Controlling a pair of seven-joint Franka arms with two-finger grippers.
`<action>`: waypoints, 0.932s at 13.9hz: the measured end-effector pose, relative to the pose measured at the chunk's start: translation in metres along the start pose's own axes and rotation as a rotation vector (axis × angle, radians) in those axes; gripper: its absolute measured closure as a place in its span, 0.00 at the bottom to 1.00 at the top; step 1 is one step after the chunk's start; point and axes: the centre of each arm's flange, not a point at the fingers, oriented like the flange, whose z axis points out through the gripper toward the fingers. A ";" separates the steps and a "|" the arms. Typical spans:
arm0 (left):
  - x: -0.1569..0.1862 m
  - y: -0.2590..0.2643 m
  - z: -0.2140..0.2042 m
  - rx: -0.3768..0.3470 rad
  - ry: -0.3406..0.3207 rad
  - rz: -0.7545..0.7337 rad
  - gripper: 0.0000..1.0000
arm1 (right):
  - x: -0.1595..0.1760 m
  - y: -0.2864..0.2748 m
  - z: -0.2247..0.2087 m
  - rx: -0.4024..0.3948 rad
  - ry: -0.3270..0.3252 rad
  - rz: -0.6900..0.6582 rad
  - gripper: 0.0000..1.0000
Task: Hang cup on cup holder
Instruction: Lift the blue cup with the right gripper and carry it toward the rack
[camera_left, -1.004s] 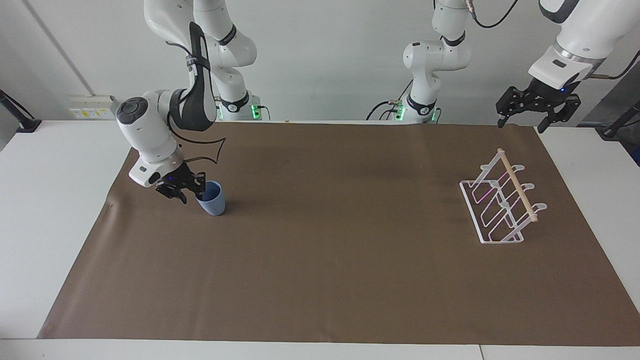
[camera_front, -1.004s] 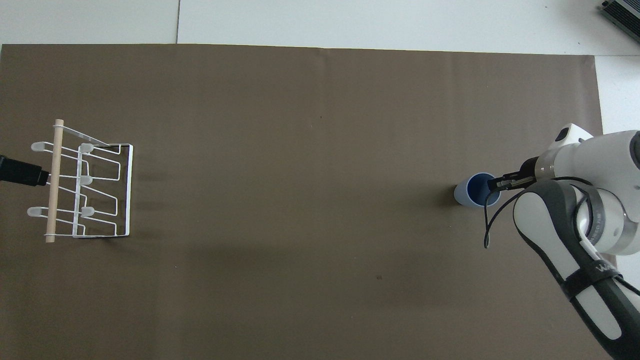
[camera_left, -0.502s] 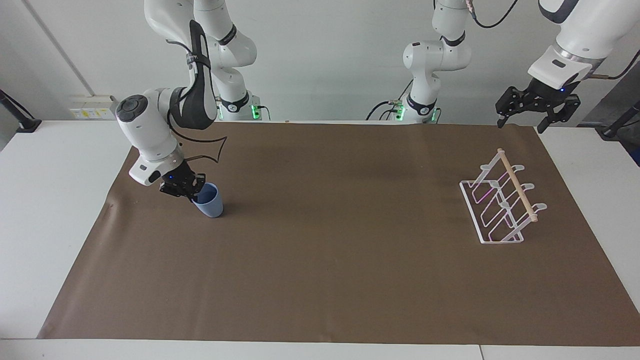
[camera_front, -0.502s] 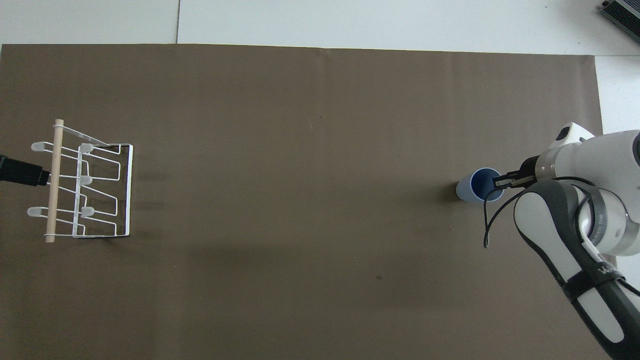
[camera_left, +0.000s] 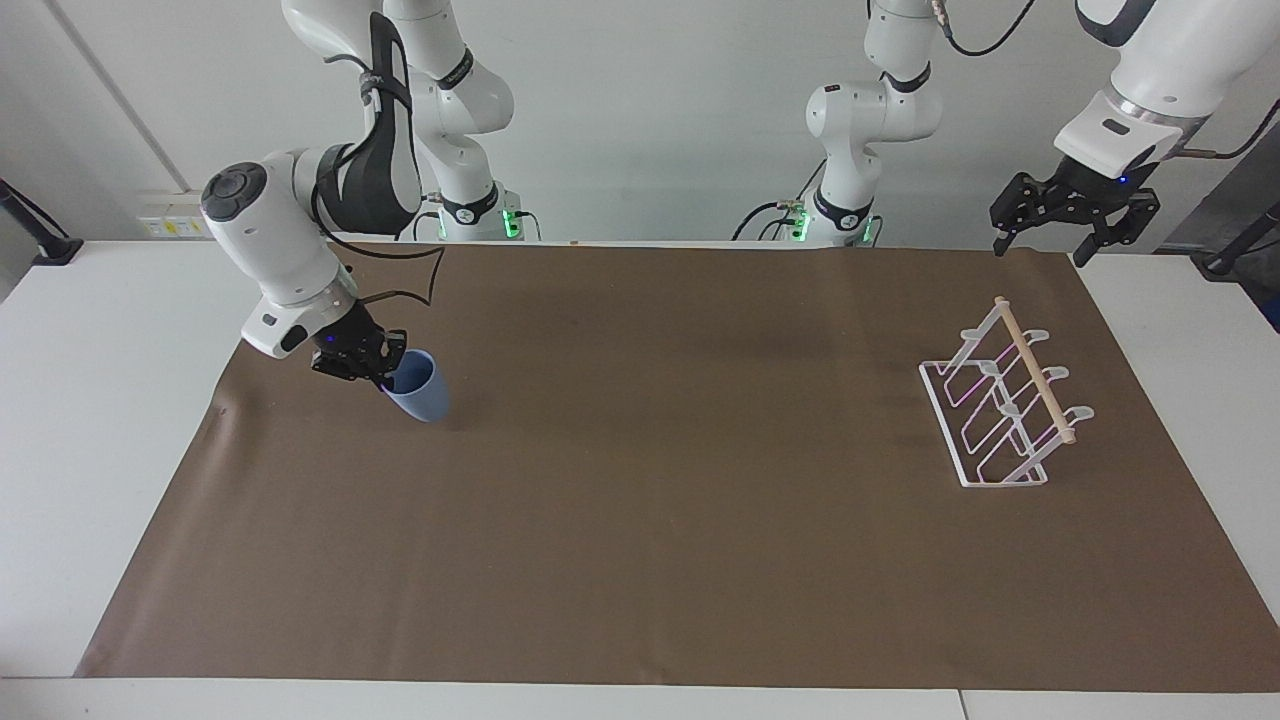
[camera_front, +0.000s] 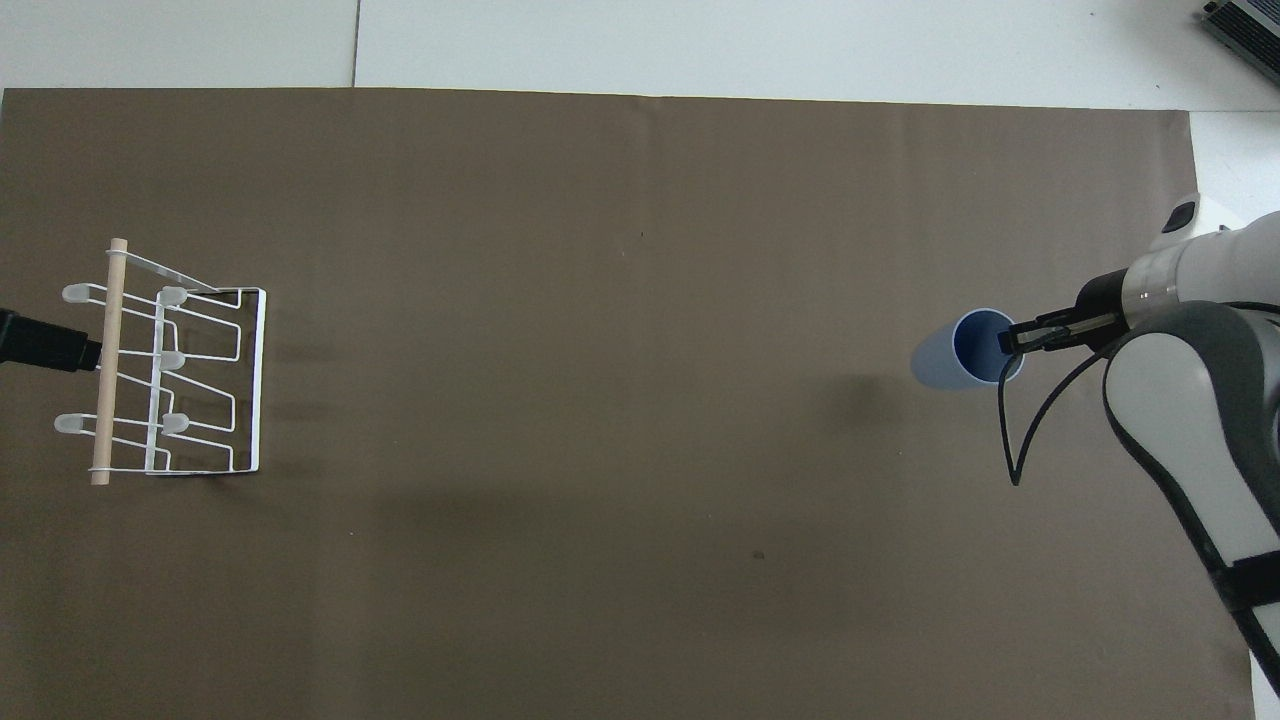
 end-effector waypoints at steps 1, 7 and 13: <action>0.000 0.000 0.000 0.000 0.000 0.001 0.00 | 0.004 -0.009 -0.012 0.053 0.021 0.008 0.95; 0.000 -0.001 0.000 0.000 0.001 -0.001 0.00 | 0.016 -0.040 -0.035 0.388 0.116 0.089 0.95; -0.008 -0.014 -0.008 0.003 0.017 -0.027 0.00 | 0.014 -0.073 -0.038 0.713 0.087 0.123 0.95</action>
